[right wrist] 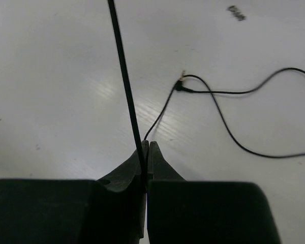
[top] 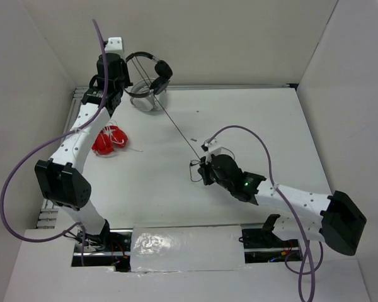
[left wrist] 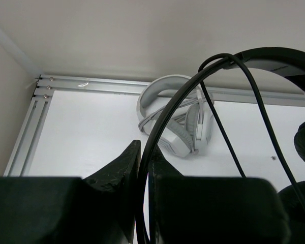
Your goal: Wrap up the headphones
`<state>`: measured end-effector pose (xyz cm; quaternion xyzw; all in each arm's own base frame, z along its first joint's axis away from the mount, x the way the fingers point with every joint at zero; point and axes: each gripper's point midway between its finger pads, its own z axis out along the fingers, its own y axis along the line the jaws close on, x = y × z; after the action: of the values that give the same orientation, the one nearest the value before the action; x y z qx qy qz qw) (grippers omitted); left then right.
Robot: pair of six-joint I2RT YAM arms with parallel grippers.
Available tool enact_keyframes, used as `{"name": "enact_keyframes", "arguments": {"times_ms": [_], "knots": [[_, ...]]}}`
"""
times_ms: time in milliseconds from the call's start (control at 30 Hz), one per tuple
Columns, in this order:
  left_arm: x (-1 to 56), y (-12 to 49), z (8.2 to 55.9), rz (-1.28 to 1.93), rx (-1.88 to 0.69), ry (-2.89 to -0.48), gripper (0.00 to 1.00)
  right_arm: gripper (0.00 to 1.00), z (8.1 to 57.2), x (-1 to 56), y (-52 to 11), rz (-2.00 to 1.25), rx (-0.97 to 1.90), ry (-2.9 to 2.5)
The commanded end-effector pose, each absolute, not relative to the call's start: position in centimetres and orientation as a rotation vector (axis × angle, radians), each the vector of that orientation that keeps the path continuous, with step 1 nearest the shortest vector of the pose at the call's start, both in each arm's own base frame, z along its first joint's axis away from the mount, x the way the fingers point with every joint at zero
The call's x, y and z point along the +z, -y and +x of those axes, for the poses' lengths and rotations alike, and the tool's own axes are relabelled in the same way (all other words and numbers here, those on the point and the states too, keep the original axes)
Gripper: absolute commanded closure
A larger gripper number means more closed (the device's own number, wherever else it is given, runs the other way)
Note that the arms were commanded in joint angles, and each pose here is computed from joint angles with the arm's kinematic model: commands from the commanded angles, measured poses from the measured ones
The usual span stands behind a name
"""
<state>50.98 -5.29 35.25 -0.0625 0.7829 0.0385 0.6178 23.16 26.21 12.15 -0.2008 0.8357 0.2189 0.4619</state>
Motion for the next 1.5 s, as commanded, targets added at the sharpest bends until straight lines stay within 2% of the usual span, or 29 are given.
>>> {"name": "enact_keyframes", "arguments": {"times_ms": [0, 300, 433, 667, 833, 1067, 1267, 1467], "knots": [[38.9, 4.1, 51.7, -0.23, 0.064, -1.635, 1.0, 1.0, 24.1, 14.2, -22.2, -0.368, 0.311, -2.063], [30.3, 8.5, 52.4, -0.058, 0.045, -1.821, 1.0, 1.0, 28.3, 24.9, -20.5, -0.269, 0.113, -1.804], [27.1, 11.7, 52.6, -0.01, 0.009, -1.891, 1.0, 1.0, 29.8, 29.1, -23.4, -0.39, 0.14, -1.699], [22.9, 16.6, 51.7, 0.17, 0.054, -1.924, 1.0, 1.0, 32.6, 35.2, -23.4, -0.494, 0.014, -1.559], [21.7, 19.9, 50.4, 0.344, 0.047, -1.879, 1.0, 1.0, 34.3, 36.0, -23.1, -0.586, -0.065, -1.534], [20.5, 24.7, 44.6, 0.611, -0.166, -1.805, 1.0, 1.0, 37.7, 36.1, -21.0, -0.608, -0.133, -1.542], [21.7, 27.2, 39.5, 0.769, -0.306, -1.691, 1.0, 0.99, 40.2, 36.0, -19.5, -0.606, -0.139, -1.551], [25.3, 28.6, 34.8, 0.859, -0.464, -1.559, 1.0, 0.99, 43.0, 33.0, -19.9, -0.642, -0.082, -1.624]]}}
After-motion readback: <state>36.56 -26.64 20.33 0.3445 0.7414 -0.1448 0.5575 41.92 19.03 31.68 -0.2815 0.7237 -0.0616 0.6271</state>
